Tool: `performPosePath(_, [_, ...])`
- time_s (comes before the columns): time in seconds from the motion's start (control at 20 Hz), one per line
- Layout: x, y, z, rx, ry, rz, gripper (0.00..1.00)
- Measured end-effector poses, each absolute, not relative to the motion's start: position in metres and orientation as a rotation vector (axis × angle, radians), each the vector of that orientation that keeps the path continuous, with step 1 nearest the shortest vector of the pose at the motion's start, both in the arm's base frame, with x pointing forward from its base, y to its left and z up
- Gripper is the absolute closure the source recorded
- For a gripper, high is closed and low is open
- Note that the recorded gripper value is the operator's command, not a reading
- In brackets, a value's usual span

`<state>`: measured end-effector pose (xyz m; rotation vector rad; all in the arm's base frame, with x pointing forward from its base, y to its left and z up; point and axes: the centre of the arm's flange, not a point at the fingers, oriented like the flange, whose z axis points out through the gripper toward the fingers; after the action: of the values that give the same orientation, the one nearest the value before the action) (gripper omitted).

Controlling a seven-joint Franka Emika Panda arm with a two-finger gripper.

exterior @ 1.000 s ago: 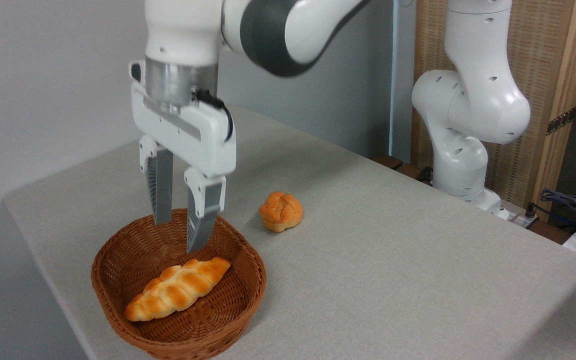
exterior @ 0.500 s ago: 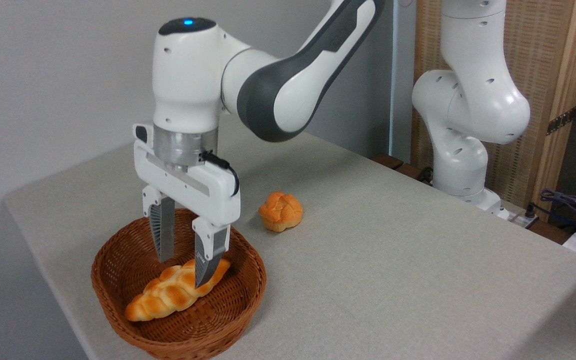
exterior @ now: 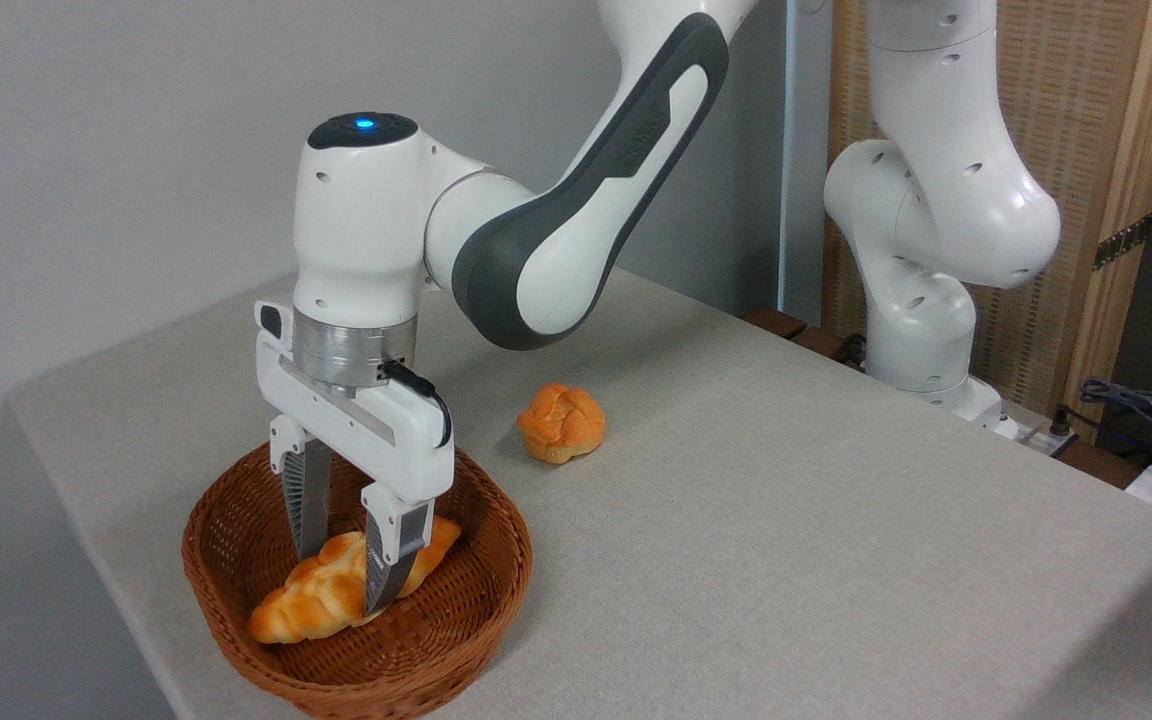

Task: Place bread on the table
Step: 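Lower the open gripper into the basket over the long bread roll, then close the gripper around the middle of the long bread roll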

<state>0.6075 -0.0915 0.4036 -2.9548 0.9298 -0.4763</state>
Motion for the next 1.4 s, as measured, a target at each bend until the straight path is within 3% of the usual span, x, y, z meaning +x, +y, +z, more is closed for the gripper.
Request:
performPosePath(0.8, [0.6076,-0.0909,0.4038,-2.955,0.929,-0.477,0.51])
performPosePath(1.4, [0.6084,-0.0873,0.4044,-2.951,0.931,-0.478,0.71])
